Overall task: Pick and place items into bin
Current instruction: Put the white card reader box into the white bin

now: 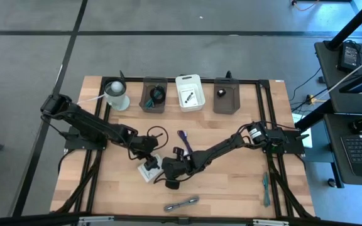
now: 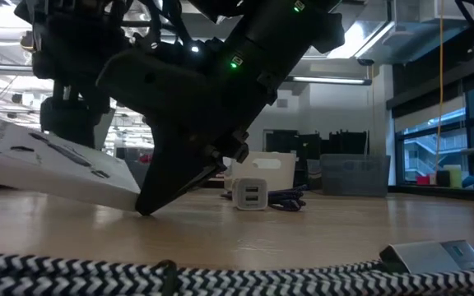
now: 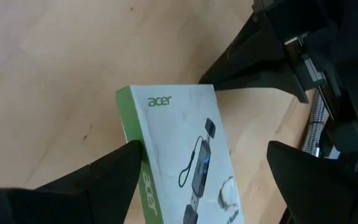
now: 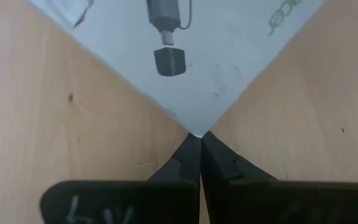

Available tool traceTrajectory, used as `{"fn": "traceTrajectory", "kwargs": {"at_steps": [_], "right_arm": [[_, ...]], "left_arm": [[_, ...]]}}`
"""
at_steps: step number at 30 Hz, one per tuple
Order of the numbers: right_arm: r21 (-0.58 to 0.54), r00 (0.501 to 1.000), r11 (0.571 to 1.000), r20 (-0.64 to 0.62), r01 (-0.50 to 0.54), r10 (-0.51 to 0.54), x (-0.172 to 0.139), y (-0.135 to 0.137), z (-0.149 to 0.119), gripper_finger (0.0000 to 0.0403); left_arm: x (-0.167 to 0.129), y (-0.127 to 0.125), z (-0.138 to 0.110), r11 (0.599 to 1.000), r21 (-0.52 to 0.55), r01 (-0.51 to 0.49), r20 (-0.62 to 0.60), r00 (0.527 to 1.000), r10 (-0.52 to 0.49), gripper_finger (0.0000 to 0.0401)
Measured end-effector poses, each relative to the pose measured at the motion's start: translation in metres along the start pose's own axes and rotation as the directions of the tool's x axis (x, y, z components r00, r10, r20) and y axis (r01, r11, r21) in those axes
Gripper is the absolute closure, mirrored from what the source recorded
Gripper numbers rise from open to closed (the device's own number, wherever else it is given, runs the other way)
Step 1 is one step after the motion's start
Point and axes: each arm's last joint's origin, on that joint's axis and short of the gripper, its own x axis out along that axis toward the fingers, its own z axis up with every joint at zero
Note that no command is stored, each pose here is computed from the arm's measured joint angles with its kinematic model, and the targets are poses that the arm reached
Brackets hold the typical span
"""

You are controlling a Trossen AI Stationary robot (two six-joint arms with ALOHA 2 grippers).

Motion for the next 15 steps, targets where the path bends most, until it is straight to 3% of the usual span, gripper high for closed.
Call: {"fn": "traceTrajectory", "kwargs": {"at_steps": [15], "right_arm": [[-0.001,1.000,1.000,0.012,0.017,-0.017,0.0004,-0.0005,0.0005,0.0399]], "left_arm": [[0.0006,-0.0035,-0.0042,1.000,-0.007,0.016,-0.012,1.000,-0.016,0.0065]]}}
